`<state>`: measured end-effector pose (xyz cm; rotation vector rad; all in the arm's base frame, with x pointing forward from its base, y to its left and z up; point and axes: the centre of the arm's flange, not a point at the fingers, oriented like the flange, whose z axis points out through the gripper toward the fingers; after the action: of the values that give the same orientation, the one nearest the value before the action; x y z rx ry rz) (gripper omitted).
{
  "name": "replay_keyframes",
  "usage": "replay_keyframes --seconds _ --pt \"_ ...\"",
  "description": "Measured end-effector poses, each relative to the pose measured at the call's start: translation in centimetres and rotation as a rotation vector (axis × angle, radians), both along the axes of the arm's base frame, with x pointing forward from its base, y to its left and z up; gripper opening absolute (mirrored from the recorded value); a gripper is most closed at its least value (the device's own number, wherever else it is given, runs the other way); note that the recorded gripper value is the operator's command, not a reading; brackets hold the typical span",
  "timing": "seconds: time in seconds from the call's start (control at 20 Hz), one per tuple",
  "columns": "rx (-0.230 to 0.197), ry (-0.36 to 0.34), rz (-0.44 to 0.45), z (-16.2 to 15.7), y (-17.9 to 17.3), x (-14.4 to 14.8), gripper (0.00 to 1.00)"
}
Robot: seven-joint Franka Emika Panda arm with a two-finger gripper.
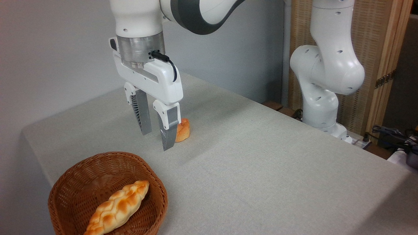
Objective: Put bread into the basket
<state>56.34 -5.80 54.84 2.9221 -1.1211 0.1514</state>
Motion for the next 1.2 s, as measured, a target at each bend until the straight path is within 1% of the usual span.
replay_keyframes --seconds 1.0,1.2 --pt "-0.001 -0.003 -0.005 0.2 -0.3 -0.1 1.00" --pt "0.002 0.021 -0.020 -0.7 -1.1 -0.5 1.00"
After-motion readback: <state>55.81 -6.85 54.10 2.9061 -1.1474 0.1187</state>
